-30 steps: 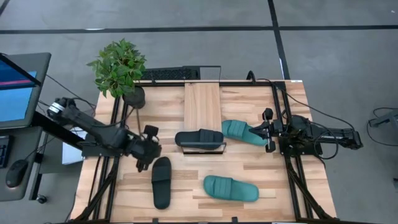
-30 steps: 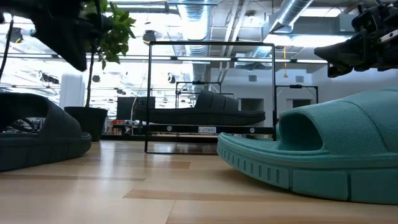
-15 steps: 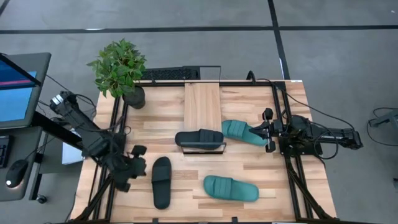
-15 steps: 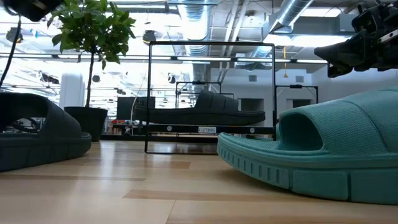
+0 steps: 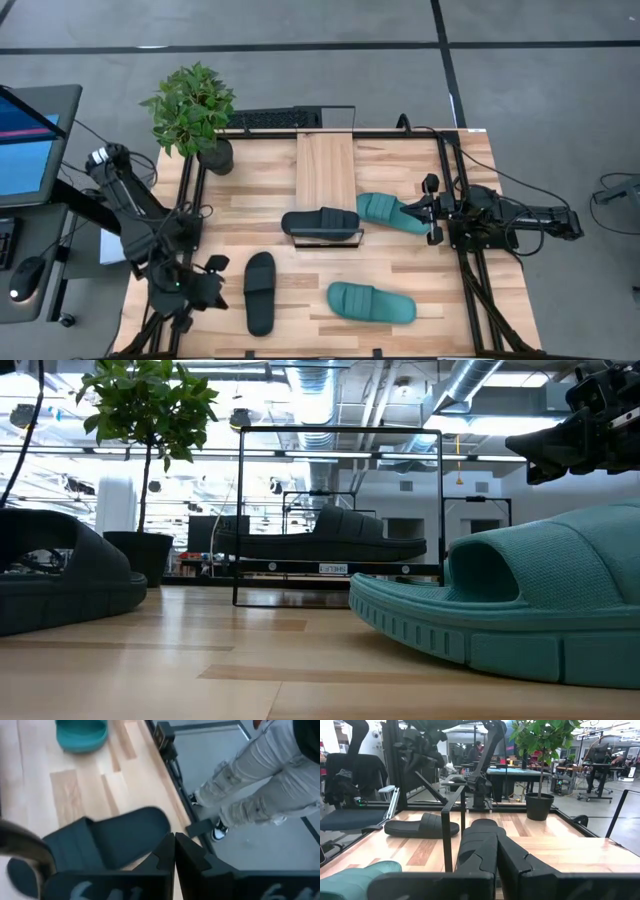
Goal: Pick and place slides into the shelf
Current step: Put the black slide on the shelf
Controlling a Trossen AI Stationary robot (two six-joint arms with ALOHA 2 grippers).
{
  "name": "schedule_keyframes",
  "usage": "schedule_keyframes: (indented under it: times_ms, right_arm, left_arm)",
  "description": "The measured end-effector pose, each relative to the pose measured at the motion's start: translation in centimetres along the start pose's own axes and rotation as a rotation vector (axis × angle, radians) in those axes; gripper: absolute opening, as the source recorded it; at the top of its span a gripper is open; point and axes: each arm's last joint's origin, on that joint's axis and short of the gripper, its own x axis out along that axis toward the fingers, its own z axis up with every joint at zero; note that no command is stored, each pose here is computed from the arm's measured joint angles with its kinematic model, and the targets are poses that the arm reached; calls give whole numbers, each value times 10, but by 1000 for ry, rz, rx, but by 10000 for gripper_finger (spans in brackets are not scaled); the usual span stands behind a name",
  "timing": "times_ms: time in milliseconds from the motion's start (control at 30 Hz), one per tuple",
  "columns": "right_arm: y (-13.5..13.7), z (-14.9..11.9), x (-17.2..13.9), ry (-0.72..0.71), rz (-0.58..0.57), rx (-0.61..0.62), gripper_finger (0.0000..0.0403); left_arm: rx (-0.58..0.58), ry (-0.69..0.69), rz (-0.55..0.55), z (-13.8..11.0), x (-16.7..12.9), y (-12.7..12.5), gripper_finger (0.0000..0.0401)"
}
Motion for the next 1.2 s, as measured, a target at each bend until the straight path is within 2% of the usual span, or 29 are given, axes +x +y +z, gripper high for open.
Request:
schedule_keyframes:
  times_ms: [333,533,900,1200]
  right_arm:
    - [0,0,0,0,0,0,0]
    - [0,0,0,0,0,0,0]
    - [0,0,0,0,0,0,0]
    - [0,0,0,1,0,0,0]
  left_arm:
    - [-8,-19,-5,0,55,-22,0]
    - [-181,11,26,0,84,-28,0]
    - [-220,63,1,25,111,-50,0]
    - [-219,73,-2,33,120,-45,0]
